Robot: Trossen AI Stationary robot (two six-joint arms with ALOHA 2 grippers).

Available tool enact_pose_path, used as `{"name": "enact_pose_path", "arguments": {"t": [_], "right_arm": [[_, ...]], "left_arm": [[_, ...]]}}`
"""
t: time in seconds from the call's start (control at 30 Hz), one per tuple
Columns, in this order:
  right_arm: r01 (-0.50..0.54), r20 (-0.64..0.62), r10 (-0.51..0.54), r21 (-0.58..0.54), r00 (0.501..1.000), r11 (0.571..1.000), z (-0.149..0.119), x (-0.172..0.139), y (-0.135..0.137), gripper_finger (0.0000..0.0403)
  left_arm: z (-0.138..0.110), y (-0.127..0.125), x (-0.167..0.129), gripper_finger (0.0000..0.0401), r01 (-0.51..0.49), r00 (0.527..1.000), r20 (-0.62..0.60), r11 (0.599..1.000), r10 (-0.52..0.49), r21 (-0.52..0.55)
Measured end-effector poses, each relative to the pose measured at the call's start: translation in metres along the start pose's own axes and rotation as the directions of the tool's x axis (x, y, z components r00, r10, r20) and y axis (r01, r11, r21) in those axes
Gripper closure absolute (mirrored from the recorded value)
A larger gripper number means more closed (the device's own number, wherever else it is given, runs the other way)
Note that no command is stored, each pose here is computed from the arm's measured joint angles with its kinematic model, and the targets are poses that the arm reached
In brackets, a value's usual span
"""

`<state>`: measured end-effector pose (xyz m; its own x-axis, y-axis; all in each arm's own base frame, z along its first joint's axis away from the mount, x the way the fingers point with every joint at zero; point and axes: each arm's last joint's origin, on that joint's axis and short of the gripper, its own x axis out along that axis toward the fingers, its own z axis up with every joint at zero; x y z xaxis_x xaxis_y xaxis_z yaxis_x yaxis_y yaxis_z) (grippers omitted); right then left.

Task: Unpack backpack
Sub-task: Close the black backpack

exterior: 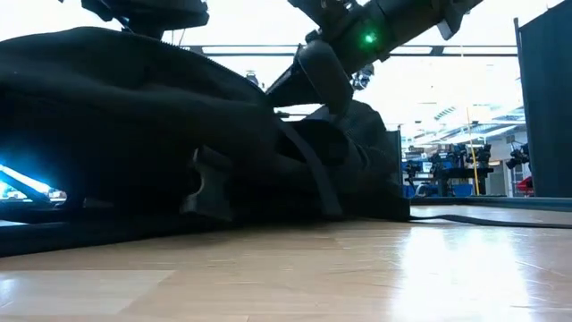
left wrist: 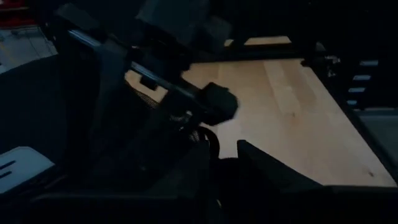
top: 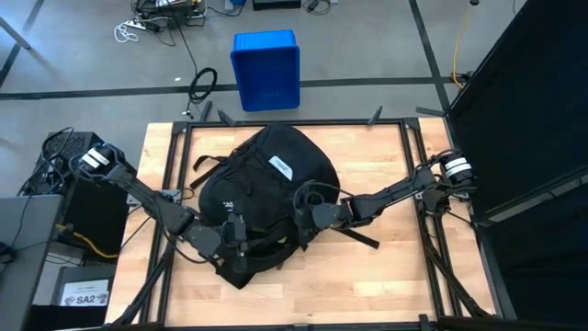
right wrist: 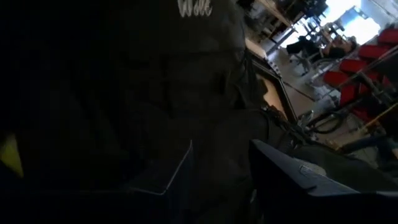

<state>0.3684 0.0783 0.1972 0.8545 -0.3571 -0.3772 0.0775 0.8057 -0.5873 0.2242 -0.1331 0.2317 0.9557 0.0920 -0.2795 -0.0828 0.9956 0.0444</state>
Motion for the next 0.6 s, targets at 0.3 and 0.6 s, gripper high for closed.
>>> {"name": "enact_pose_path", "arguments": {"t": [0.3,0.6], "right_arm": [[-0.285,-0.058,0.300,0.184,0.952,0.941,0.002,-0.038,-0.014,0.0286],[-0.452,-0.039,0.495,0.350,0.868,0.820,-0.003,-0.033,0.007,0.0282]], "left_arm": [[-0.003,-0.001,0.003,0.0341,-0.005,1.000,-0.014,1.000,0.005,0.011],[-0.003,0.003,0.005,0.0341,-0.020,1.000,-0.017,1.000,0.021,0.010]]}}
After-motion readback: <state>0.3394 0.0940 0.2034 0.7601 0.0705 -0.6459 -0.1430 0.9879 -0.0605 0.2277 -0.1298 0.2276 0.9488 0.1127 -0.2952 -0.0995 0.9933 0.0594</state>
